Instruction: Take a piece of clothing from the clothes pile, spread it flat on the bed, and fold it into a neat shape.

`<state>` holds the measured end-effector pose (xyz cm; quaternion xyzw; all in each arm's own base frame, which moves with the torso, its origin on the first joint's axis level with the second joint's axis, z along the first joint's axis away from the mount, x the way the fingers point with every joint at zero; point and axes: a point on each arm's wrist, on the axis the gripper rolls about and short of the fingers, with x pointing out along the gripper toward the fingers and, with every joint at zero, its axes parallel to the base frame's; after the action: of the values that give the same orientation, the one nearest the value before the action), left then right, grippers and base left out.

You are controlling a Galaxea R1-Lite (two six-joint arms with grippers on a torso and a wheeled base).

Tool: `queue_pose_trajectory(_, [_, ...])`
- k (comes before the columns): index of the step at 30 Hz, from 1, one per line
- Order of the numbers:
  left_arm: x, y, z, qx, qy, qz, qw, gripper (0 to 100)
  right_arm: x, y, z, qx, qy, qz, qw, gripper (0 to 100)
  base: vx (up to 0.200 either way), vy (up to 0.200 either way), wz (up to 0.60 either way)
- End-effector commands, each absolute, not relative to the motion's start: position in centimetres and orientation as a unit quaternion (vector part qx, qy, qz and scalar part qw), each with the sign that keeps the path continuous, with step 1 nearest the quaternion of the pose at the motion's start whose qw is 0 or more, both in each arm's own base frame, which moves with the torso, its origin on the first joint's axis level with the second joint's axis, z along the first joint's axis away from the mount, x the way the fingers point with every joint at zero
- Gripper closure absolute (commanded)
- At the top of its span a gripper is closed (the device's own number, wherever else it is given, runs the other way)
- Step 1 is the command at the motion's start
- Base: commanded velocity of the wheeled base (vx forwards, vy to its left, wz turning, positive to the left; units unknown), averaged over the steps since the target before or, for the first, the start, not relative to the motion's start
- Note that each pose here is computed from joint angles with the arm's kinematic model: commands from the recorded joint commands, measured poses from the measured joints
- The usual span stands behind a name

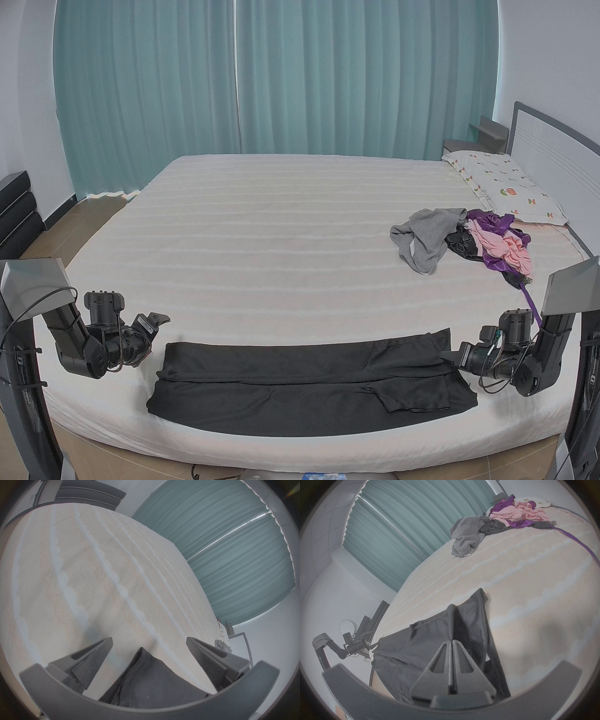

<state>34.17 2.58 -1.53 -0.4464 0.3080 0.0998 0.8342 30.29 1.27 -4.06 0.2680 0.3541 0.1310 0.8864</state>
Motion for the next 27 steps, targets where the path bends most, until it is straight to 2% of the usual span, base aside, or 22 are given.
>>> queue_pose_trajectory(1, [34.2,2.6,-1.5,-0.447,0.308,0.100,0.834,0,29.9,1.3,-4.1,0.268,0.359,0.129,0.885,100,0.000,0.000,0.00])
queue_pose_trajectory(7, [34.1,2.6,-1.4,-0.448,0.311,0.098,0.832,0,29.5,1.3,-4.3,0.257,0.366,0.132,0.885,100,0.000,0.000,0.00])
queue_pose_trajectory(8, [34.1,2.6,-1.4,-0.448,0.311,0.098,0.832,0,29.5,1.3,-4.4,0.257,0.367,0.132,0.884,0,0.000,0.000,0.00])
queue_pose_trajectory(16, [34.0,2.6,-1.3,-0.448,0.310,0.097,0.833,0,29.9,1.1,-3.5,0.264,0.351,0.132,0.888,0,0.000,0.000,0.00])
queue_pose_trajectory(21, [33.2,2.4,-1.0,-0.445,0.315,0.094,0.833,0,30.8,-0.1,-2.1,0.308,0.321,0.109,0.889,0,0.000,0.000,0.00])
queue_pose_trajectory(27, [32.8,1.8,-0.8,-0.443,0.322,0.085,0.833,0,32.2,-1.6,-2.5,0.353,0.305,0.079,0.881,0,-0.033,0.000,0.00])
